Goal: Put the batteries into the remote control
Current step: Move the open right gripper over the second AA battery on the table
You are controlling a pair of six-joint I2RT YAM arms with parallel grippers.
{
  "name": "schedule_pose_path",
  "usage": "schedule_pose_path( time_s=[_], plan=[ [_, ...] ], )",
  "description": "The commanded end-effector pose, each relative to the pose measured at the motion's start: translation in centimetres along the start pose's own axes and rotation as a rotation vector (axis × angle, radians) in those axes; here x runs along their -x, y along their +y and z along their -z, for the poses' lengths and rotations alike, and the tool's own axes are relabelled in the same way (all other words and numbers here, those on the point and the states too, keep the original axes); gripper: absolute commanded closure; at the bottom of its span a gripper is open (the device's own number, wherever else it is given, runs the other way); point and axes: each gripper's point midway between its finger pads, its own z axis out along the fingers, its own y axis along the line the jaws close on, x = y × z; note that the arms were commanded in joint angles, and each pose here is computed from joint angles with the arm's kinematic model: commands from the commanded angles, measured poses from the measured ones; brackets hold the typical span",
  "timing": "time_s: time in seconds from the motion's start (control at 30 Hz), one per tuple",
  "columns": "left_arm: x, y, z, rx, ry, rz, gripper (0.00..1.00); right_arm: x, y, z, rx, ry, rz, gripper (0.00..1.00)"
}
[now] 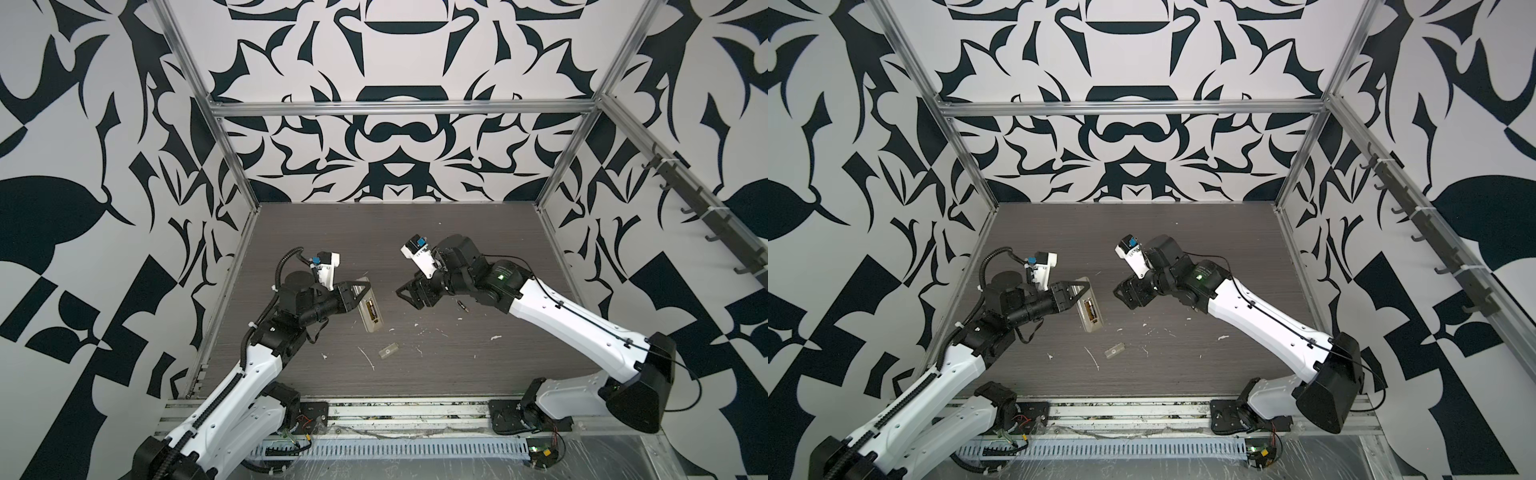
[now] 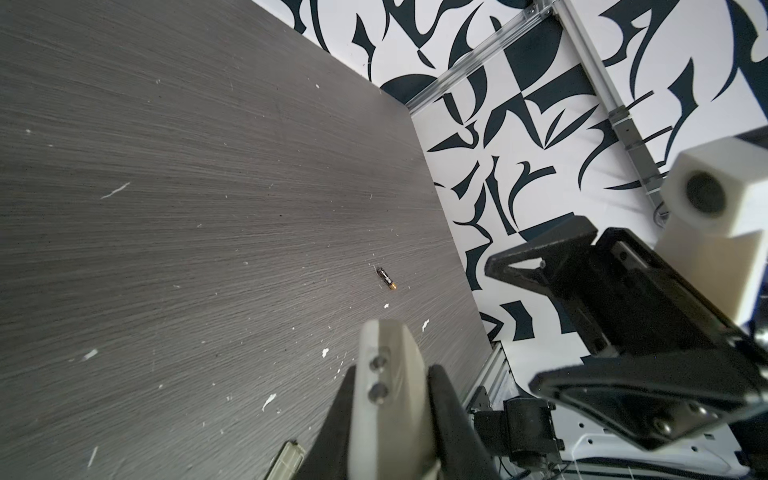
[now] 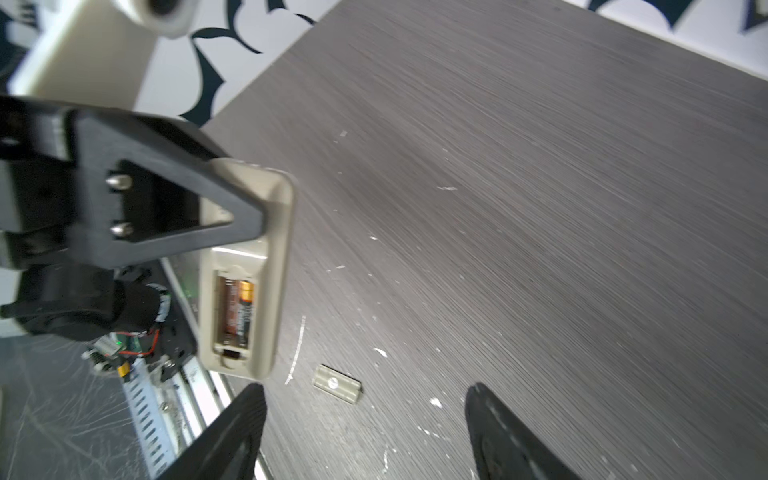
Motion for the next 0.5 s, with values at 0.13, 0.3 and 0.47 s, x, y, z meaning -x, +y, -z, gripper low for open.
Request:
schedule_pose_path(
  time_s=[0.13,0.3,0.47],
  plan=[
    [2.3,-2.2,0.1,-0.077,-0.012,-0.065,1.0,-1.7,-5.0,1.7,-0.208,0.053,-0.136,0.16],
    [2.3,-2.1,-0.8,-0.096,0.013,-0.063,1.0,-3.4,-8.2,2.2,-0.312,0.119,-0.202,0.1],
    [2.2,-1.5,-1.7,-0.101,0.027,-0.054,1.0,-6.0,-11.9,2.6,-0.409,0.187,-0.272,0.04]
  ],
)
